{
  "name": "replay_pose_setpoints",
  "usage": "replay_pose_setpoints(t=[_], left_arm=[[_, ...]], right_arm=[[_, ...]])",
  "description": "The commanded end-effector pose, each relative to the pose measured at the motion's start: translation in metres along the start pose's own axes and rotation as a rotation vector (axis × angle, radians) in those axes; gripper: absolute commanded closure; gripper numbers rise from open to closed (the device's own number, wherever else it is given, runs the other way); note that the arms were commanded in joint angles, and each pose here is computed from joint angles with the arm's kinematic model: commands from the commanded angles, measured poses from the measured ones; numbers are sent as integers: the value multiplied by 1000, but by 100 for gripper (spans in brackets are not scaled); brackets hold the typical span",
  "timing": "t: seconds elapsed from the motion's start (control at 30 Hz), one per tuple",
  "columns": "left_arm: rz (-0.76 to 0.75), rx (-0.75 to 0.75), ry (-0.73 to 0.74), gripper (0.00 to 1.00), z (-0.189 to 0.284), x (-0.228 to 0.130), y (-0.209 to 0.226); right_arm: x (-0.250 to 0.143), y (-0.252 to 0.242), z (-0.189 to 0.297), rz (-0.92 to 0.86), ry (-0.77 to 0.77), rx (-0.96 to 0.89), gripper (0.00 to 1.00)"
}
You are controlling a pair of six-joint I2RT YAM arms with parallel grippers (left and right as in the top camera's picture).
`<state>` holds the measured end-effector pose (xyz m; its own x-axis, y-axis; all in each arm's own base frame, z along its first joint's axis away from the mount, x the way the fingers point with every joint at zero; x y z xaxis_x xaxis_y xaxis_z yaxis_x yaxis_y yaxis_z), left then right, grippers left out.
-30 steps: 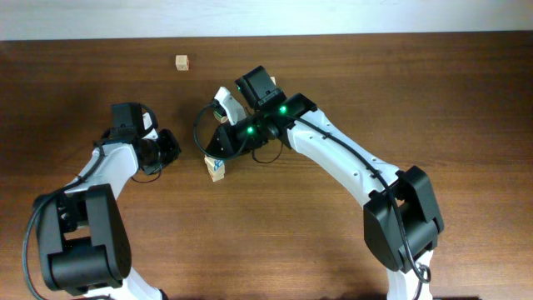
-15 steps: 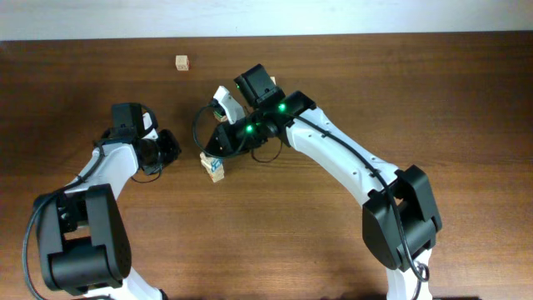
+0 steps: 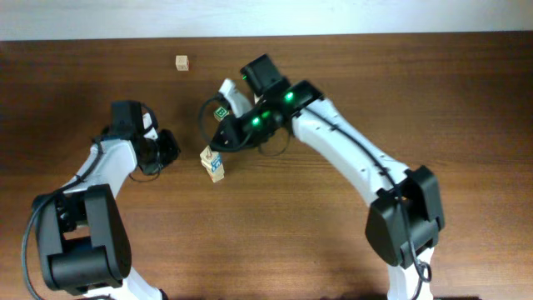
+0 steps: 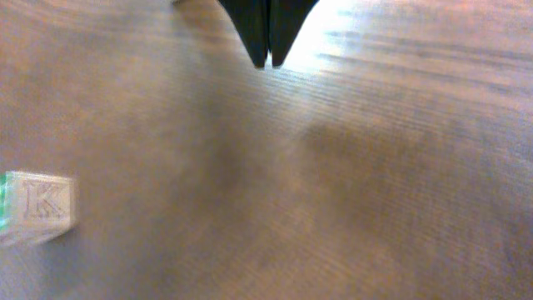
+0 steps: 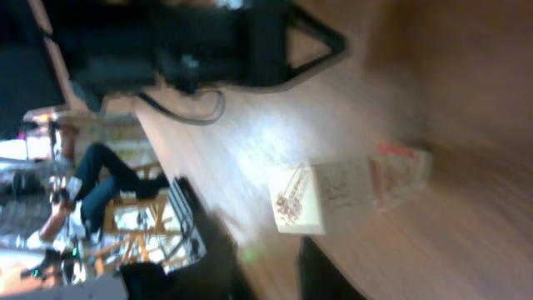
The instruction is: Rotate 5 blocks
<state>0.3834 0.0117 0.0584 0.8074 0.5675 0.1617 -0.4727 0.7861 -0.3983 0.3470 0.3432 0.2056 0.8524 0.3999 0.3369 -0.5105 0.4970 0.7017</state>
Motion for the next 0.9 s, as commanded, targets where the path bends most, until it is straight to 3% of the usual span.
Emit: replay_pose_setpoints(t=[0.0,0.13,0.2,0.23,0.3,0.4,0.87], left_arm=[[-197,-67,-166,98,72,43,-46],[-288,-113,-298,82,154,55,-80],[-309,-141,-365,72,187,52,-90],[-321,-157,-404,43,207,46,-94],[-328,-166,-423,1,221,38,-95],[-334,-174,-441,1,234,31,-96],[-336,-176,-446,1,236,31,-97]], right_arm=[[25,11,76,118,-123,-103,62],[18,3,154,110,-147,-382,43],[10,5,196,85,-175,-531,38],[3,11,223,76,-204,-617,33],[-6,21,253,76,-245,-701,25],[-22,43,289,92,-317,-798,2],[-85,133,361,231,-587,-825,2]])
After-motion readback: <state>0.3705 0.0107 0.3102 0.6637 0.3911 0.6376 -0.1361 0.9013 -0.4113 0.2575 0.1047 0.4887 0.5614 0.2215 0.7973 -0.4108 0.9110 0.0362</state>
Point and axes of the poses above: each gripper's point midway between its finger pads, its own z axis back along the fingers, its own y axis along the line the jaws close on, x = y × z, the point moved 3 cm from there along z, back along the fingers, and after that the axes turned 5 degrees about z, right-handed, at the moved point
